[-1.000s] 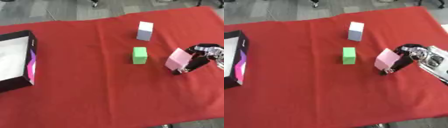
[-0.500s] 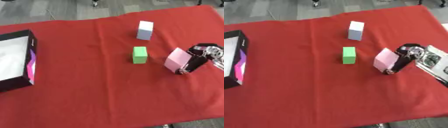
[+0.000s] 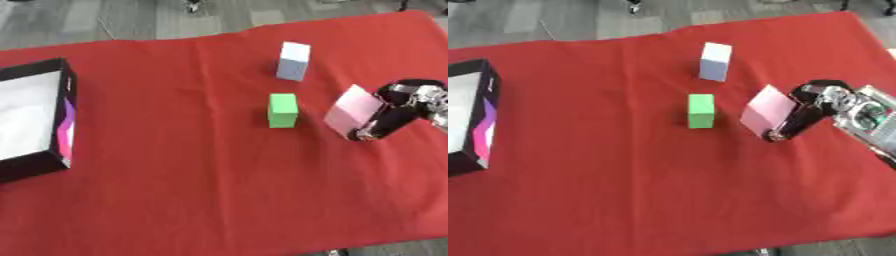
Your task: Pick up the objects with one hand, pass them to the other hand, and then place them into the box on the other side of the table.
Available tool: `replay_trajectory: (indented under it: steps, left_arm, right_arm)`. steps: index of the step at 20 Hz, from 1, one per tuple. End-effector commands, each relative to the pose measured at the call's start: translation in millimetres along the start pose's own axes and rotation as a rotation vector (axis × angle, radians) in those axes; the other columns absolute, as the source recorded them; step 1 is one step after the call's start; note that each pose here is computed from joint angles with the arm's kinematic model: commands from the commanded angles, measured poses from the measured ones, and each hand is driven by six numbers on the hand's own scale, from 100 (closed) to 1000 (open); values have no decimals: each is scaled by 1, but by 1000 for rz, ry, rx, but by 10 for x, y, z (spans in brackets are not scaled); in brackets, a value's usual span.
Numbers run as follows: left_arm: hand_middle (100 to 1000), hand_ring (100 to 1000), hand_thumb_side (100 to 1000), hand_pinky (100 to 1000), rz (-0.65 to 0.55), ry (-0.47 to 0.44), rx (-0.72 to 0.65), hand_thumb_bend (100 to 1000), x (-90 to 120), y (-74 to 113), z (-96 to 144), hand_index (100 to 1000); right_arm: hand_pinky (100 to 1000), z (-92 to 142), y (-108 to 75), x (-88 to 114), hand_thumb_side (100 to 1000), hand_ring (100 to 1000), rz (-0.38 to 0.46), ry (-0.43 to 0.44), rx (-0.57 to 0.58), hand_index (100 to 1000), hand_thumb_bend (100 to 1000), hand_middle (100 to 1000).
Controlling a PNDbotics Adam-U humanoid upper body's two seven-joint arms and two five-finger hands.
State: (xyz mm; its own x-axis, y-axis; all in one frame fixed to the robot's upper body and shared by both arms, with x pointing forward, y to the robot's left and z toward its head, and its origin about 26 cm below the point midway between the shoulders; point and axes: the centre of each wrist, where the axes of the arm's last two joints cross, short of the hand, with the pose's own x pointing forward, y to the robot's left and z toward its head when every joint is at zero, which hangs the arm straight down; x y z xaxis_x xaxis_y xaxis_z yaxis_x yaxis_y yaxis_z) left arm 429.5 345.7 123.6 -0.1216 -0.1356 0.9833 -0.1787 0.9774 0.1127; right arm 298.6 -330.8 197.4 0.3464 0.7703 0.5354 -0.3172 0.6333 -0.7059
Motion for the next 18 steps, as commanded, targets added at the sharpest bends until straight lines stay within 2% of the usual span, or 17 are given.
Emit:
replay_trajectory:
  steps: [1, 2, 3, 4, 7, 10, 11, 12, 14, 15, 16, 18]
  left_arm:
    - [843, 866, 749, 842, -38, -69, 4, 500, 234, 139, -27, 890]
    - [841, 866, 746, 840, -48, -85, -5, 501, 274, 139, -20, 889]
    - [838, 864, 738, 839, -63, -104, -20, 504, 326, 133, -10, 888]
    - [836, 863, 728, 838, -83, -125, -39, 510, 385, 121, 2, 886]
    - [827, 858, 712, 838, -154, -174, -96, 518, 548, 76, 53, 883]
    - [802, 847, 658, 836, -306, -271, -251, 544, 831, -46, 161, 874]
    - [800, 845, 650, 836, -351, -294, -297, 546, 915, -83, 203, 874]
    - [798, 844, 635, 836, -389, -312, -338, 550, 995, -116, 245, 874]
    - [798, 843, 619, 836, -458, -341, -418, 550, 1137, -181, 330, 874]
    - [798, 843, 609, 836, -490, -352, -459, 678, 1206, -212, 373, 874]
    - [799, 843, 607, 836, -524, -364, -499, 550, 1284, -245, 422, 874]
    - [802, 843, 609, 836, -575, -384, -560, 547, 1414, -316, 507, 871]
  right_arm:
    - [835, 198, -119, 199, 100, 712, -24, -132, -39, 625, 370, 505]
    - [835, 243, -112, 255, 100, 709, -39, -181, -39, 627, 367, 506]
    - [843, 279, -100, 310, 102, 708, -54, -229, -35, 629, 408, 507]
    - [845, 294, -85, 356, 100, 706, -71, -272, -29, 630, 364, 508]
    - [844, 294, -33, 444, 100, 702, -107, -356, -16, 632, 359, 510]
    - [845, 275, 48, 580, 100, 697, -134, -463, 2, 636, 357, 514]
    - [844, 270, 75, 623, 100, 697, -135, -491, 4, 636, 392, 514]
    - [843, 266, 101, 663, 100, 697, -134, -517, 6, 637, 358, 515]
    - [841, 261, 152, 745, 100, 697, -124, -570, 12, 638, 353, 517]
    - [842, 254, 182, 780, 100, 697, -114, -593, 18, 638, 352, 517]
    - [843, 236, 218, 812, 100, 698, -103, -616, 27, 639, 349, 518]
    - [843, 189, 288, 872, 100, 698, -79, -657, 43, 639, 345, 518]
